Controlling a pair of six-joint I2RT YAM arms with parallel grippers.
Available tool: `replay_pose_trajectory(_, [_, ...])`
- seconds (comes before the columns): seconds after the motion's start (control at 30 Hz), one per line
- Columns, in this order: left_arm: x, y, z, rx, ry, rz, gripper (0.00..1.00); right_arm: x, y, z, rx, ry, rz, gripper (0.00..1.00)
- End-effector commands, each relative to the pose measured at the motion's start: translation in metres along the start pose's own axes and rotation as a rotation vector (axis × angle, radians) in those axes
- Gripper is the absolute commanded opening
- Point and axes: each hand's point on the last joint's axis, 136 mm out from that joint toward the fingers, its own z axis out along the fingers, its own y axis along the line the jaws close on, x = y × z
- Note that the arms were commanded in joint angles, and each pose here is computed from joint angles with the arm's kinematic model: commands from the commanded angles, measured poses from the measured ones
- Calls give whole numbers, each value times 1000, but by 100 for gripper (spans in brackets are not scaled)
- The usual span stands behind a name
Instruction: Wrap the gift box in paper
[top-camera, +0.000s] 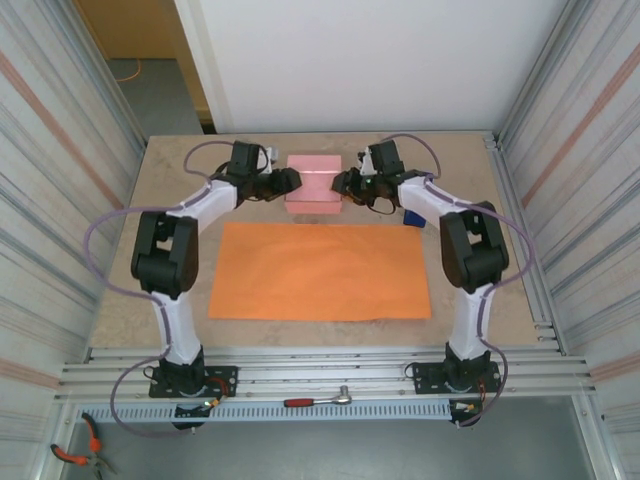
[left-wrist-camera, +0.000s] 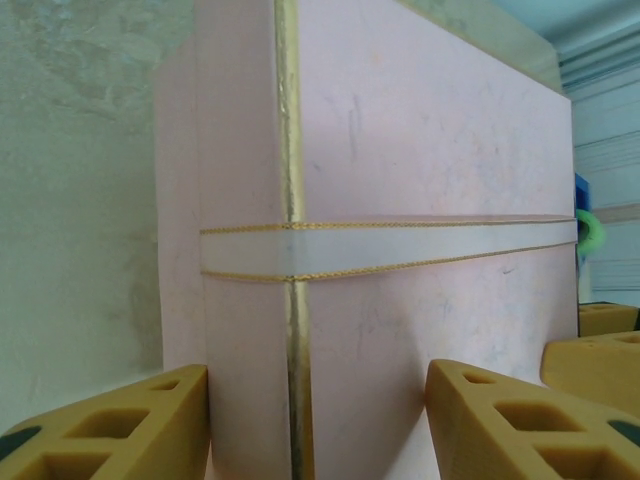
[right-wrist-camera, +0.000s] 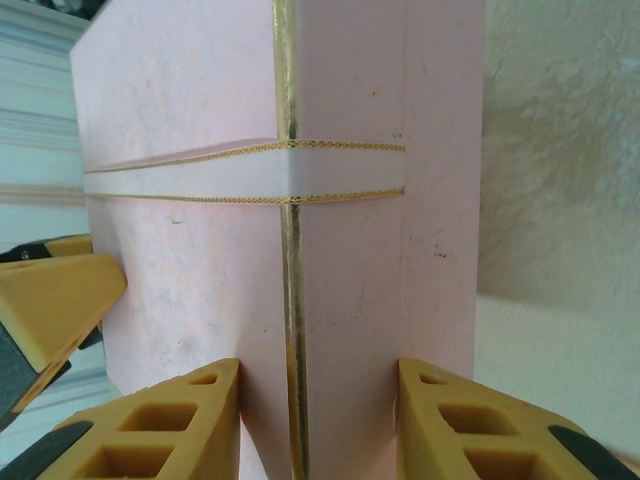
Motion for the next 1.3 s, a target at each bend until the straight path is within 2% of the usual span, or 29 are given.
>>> replay_pose_trajectory(0.0, [32,-80,-18,201,34,122,58,41,46,-7,-102,34,-80,38])
replay_pose_trajectory(0.47, [131,-101,-65,174,80,130,58,153,26,-53,23,57,-123,37])
replay_pose_trajectory(0.7, [173,-85,-69,133,110,96,59,184,1,-64,91,67,-106,39])
replay_pose_trajectory(0.93, [197,-56,-63,66,132,64,59,197,-27,-49,151,107,-81,40])
replay_pose_trajectory(1.0, [202,-45,-61,29,136,61,61,198,-31,-45,166,117,-79,43])
replay_pose_trajectory(1.2, [189,-14,-73,-41,86,23,75,191,-38,-52,188,106,-55,73])
replay_pose_trajectory(1.27, [179,-7,-81,-50,57,7,78,184,-36,-61,182,83,-47,80])
